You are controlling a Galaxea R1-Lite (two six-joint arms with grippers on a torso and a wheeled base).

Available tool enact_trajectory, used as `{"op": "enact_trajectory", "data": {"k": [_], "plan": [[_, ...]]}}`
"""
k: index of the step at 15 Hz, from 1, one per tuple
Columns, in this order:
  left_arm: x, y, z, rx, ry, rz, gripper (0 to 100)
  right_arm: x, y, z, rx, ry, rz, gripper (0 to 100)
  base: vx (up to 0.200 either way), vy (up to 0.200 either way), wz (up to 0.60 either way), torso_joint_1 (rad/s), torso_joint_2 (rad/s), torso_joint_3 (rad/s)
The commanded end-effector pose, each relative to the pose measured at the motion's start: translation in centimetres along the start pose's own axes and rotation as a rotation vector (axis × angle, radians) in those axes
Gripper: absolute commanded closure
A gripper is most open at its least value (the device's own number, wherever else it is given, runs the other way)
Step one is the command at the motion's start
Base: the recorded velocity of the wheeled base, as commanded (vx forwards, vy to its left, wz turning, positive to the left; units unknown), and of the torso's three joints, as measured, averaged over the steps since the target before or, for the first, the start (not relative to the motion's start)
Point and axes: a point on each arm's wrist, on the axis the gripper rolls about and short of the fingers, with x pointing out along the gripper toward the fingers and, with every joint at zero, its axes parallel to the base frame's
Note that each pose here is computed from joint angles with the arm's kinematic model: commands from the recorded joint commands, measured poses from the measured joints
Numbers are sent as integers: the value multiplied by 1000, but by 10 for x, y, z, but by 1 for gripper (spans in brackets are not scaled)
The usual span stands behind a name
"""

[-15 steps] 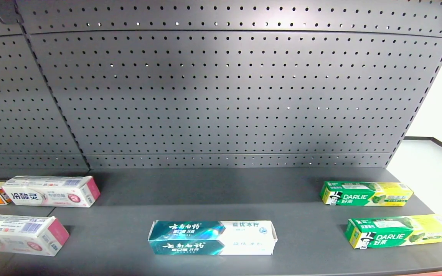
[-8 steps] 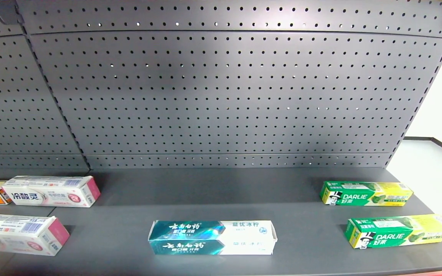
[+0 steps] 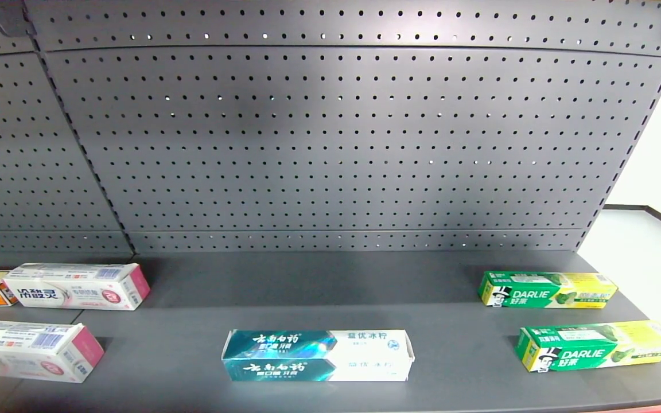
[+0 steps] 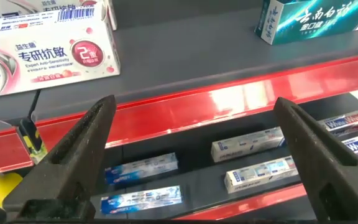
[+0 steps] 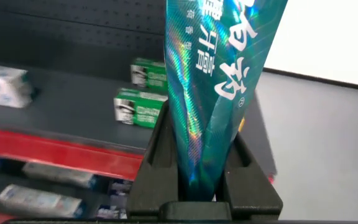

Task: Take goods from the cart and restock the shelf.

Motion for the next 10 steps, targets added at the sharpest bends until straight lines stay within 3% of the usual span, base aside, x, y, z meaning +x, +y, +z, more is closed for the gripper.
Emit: {"op": "enact_trajectory", "data": {"k": [1, 4, 10], "plan": [[0, 0, 0, 0, 6, 0, 0, 20, -6, 23, -1, 85, 98, 100, 0, 0, 0, 0, 0, 0], [0, 0, 0, 0, 6, 0, 0, 53, -7, 35, -71, 181, 278, 100, 0, 0, 0, 0, 0, 0], [0, 0, 0, 0, 6, 0, 0, 112, -3, 46, -75, 295, 347, 100, 0, 0, 0, 0, 0, 0]]}}
